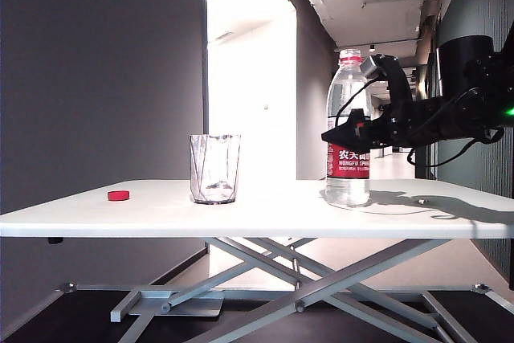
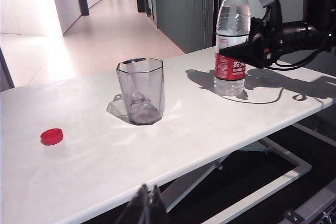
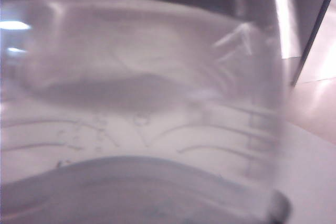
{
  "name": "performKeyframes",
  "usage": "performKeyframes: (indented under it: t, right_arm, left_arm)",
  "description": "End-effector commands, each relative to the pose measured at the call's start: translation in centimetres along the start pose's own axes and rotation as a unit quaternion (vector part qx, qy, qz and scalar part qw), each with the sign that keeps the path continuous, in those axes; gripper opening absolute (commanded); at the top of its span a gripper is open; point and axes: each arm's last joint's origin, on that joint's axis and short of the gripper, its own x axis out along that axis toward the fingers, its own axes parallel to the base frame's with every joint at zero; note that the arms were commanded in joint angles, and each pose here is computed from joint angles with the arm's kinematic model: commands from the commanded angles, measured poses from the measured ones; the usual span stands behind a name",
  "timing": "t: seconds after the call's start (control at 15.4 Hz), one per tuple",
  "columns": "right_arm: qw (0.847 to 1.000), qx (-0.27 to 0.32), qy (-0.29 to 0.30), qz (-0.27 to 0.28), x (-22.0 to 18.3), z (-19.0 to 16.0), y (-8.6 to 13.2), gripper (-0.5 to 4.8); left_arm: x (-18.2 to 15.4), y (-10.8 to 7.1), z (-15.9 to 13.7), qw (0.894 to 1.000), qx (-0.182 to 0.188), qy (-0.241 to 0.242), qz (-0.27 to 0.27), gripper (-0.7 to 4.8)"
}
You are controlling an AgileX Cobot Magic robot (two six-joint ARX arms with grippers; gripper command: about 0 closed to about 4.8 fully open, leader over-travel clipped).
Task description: Pick up the mineral water bottle on the table and pour water into the mug until it's half full.
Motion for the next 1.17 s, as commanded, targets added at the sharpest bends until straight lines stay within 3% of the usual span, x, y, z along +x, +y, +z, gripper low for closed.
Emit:
performKeyframes:
  t: [0.06, 0.13, 0.32, 0.52, 0.58, 1.17]
  right_arm:
    - [1.0, 0.004, -0.003, -0.011, 0.1, 0.4, -0.1, 4.16]
    - [1.0, 0.012, 0.002, -0.012, 0.1, 0.3, -0.1, 4.08]
    - [1.0, 0.019, 0.011, -0.008, 0.1, 0.1, -0.1, 3.05]
    - [1.0, 0.019, 0.011, -0.006, 0.1, 0.1, 0.0, 2.87]
    - [1.0, 0.021, 0.01, -0.005, 0.1, 0.1, 0.0, 2.49]
    - [1.0, 0.016, -0.006, -0.006, -0.1, 1.7, 0.1, 2.41]
  left_arm:
    - [0.0, 0.0, 0.2, 1.0, 0.004, -0.005, 0.0, -0.06]
    - [0.0, 0.0, 0.1, 1.0, 0.003, -0.004, 0.0, -0.06]
    - [0.0, 0.0, 0.1, 1.0, 0.003, -0.004, 0.0, -0.06]
    - [0.0, 0.0, 0.1, 1.0, 0.004, -0.004, 0.0, -0.06]
    - [0.0, 0.0, 0.1, 1.0, 0.004, -0.004, 0.0, -0.06]
    - [0.0, 0.0, 0.2, 1.0, 0.003, -0.005, 0.0, -0.06]
